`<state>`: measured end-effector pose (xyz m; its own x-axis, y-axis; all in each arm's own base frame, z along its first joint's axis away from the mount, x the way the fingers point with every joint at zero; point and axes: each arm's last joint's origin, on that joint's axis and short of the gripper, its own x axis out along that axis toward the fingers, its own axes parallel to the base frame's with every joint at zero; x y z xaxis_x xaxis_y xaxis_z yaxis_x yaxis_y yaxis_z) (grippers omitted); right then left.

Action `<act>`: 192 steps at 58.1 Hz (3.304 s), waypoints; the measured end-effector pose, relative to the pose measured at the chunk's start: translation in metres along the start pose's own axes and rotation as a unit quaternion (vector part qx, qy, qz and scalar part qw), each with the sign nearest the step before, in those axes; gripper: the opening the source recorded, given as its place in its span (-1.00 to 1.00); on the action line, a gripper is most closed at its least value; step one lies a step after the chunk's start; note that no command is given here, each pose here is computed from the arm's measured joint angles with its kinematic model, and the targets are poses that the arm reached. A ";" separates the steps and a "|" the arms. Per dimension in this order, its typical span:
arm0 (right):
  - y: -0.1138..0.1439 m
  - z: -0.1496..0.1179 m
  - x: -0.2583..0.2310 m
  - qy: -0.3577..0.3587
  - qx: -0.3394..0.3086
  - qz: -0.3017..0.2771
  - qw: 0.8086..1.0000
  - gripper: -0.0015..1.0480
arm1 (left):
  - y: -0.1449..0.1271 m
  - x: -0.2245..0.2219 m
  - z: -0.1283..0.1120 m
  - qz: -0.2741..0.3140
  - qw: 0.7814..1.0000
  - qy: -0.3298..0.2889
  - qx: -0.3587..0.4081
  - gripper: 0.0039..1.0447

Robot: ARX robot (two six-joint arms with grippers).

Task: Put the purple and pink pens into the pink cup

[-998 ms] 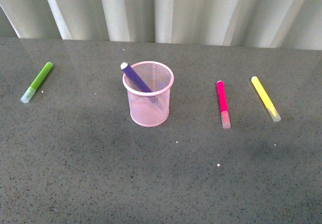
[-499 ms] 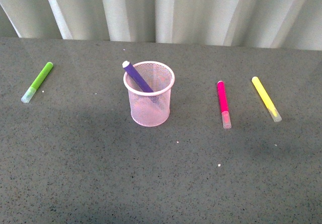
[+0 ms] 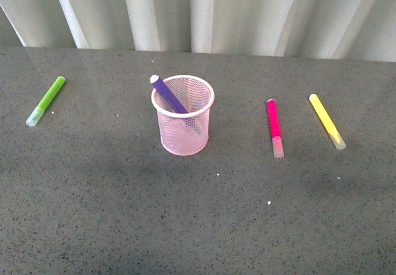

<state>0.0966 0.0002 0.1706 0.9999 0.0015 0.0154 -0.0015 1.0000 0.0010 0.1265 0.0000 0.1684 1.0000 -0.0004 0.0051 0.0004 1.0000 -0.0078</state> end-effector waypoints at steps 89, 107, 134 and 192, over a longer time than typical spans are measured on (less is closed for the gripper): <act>0.006 0.028 0.004 0.018 0.024 0.000 1.000 0.87 | 0.000 -0.029 -0.002 0.000 1.000 0.000 0.000 0.31; -0.011 0.175 0.062 -0.101 -0.012 -0.065 0.993 0.87 | 0.000 -0.029 -0.002 0.000 1.000 -0.001 0.001 0.88; 0.039 0.064 0.314 0.414 0.039 0.033 0.909 0.87 | 0.000 -0.029 -0.002 0.000 1.000 -0.001 0.001 0.88; 0.110 -0.113 0.339 0.573 0.067 0.068 0.814 0.87 | 0.000 -0.029 -0.002 0.000 1.000 -0.001 0.001 0.88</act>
<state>0.4369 0.1112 0.0625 0.3479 0.1892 -0.9183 -0.0388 0.9815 0.1875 0.0974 0.0000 0.1665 1.0000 0.0000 0.0063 0.0000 1.0000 -0.0063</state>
